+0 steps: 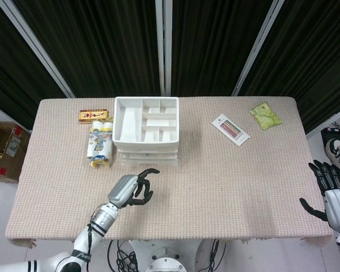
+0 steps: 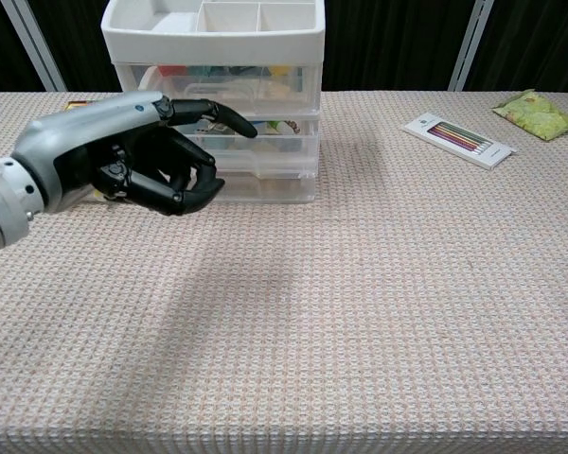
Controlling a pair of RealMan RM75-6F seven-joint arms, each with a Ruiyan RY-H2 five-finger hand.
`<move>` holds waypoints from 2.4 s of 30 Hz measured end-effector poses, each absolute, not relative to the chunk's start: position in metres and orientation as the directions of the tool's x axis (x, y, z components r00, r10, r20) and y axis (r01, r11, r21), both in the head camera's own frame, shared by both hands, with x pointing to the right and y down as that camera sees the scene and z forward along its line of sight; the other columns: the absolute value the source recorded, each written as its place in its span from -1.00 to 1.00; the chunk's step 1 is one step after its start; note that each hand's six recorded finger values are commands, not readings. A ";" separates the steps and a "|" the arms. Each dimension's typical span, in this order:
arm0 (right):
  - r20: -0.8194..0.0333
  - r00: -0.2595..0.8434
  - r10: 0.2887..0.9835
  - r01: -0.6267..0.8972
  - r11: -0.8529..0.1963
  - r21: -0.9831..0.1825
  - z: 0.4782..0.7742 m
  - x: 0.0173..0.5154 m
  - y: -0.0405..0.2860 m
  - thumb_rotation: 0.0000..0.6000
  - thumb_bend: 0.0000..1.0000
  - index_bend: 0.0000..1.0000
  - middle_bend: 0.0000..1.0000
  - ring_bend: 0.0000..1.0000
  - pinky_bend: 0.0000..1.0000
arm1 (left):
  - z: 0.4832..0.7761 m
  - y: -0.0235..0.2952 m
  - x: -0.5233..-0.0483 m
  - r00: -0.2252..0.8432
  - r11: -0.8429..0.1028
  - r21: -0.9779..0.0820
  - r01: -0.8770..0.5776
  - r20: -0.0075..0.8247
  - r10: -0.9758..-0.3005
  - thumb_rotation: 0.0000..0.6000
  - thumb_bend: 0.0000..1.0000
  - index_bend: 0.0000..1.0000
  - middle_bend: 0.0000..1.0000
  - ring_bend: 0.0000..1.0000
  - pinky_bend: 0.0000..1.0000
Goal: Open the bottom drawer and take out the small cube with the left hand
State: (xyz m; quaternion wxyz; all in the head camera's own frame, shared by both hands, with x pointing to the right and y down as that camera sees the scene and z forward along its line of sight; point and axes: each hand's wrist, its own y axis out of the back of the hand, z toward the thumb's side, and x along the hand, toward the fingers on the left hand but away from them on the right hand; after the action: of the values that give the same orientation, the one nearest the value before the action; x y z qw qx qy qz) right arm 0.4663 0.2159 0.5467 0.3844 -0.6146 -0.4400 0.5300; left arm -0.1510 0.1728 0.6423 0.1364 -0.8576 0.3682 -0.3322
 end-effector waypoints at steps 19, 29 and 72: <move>-0.322 0.026 0.946 0.141 -0.323 -0.936 0.548 0.475 0.219 1.00 -0.73 -1.00 -0.90 -1.00 -0.94 | 0.678 0.132 -0.150 0.413 -0.660 -0.710 -0.245 0.539 -0.734 1.00 -0.50 -0.50 0.64 0.78 1.00; -0.321 0.029 0.947 0.140 -0.322 -0.936 0.547 0.475 0.218 1.00 -0.73 -1.00 -0.90 -1.00 -0.94 | 0.668 0.144 -0.154 0.436 -0.680 -0.690 -0.248 0.548 -0.714 1.00 -0.28 -0.31 0.67 0.81 1.00; -0.300 0.019 0.954 0.134 -0.300 -0.944 0.535 0.478 0.225 1.00 -0.73 -1.00 -0.90 -1.00 -0.94 | 0.621 0.106 -0.152 0.557 -0.584 -0.812 -0.013 0.479 -0.678 1.00 -0.31 -0.29 0.70 0.80 1.00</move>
State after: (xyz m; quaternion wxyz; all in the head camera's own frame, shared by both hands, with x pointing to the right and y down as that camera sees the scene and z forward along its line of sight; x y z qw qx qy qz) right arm 0.4783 0.2249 0.5352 0.3825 -0.6027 -0.4513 0.5356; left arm -0.1515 0.1056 0.6212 0.3997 -0.7868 0.2195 -0.4160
